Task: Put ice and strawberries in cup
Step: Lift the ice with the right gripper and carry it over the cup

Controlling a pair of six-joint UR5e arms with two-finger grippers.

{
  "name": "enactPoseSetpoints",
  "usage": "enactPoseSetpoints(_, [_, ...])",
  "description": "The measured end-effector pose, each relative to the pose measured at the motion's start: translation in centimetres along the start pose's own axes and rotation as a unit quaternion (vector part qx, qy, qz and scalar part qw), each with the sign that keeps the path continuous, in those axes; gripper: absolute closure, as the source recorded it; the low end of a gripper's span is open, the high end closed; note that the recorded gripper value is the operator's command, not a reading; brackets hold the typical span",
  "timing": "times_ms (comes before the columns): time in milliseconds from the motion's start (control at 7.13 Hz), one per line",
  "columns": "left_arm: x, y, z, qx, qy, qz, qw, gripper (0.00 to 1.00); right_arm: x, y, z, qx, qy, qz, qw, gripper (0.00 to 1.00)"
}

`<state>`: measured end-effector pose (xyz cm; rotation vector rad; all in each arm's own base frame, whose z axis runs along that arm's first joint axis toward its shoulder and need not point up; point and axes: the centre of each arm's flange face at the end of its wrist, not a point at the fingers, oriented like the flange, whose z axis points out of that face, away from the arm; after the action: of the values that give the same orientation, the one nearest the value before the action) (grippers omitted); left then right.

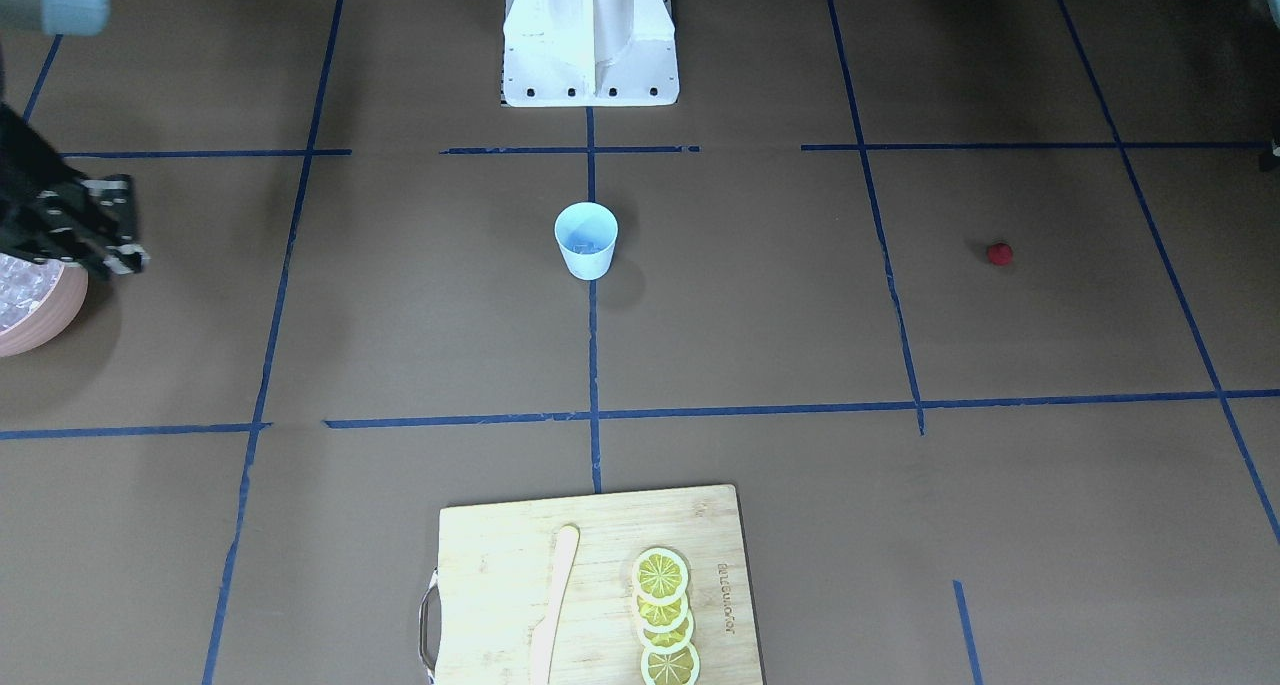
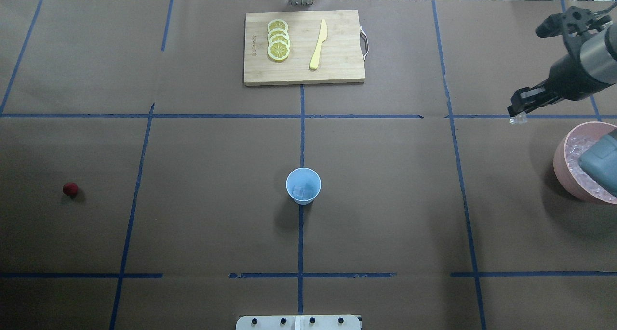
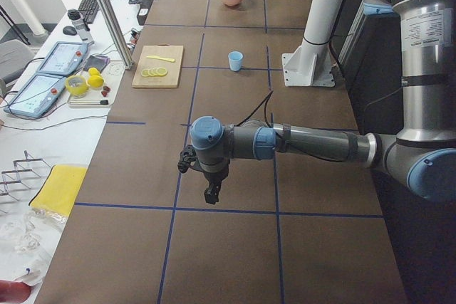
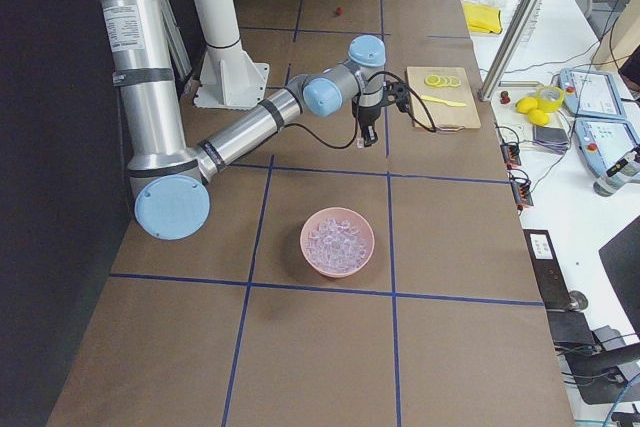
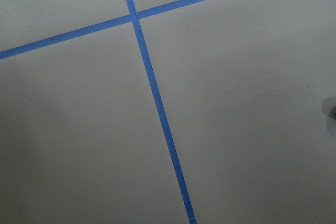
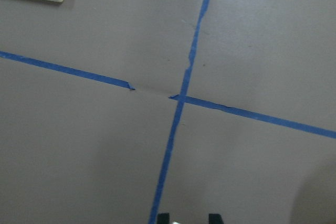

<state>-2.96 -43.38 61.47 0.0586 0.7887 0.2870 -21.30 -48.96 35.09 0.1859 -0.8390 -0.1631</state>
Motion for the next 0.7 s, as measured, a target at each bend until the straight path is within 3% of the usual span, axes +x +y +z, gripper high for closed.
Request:
enactPoseSetpoints(421, [0.0, 0.0, 0.0, 0.001, 0.0, 0.001, 1.0, 0.0, -17.7, -2.8, 1.7, -0.015, 0.028, 0.051, 0.9982, 0.98])
enactPoseSetpoints(701, [0.0, 0.0, 0.0, 0.0, 0.0, 0.001, 1.0, 0.0, -29.6, -2.8, 3.4, -0.009, 0.03, 0.097, 0.9948, 0.98])
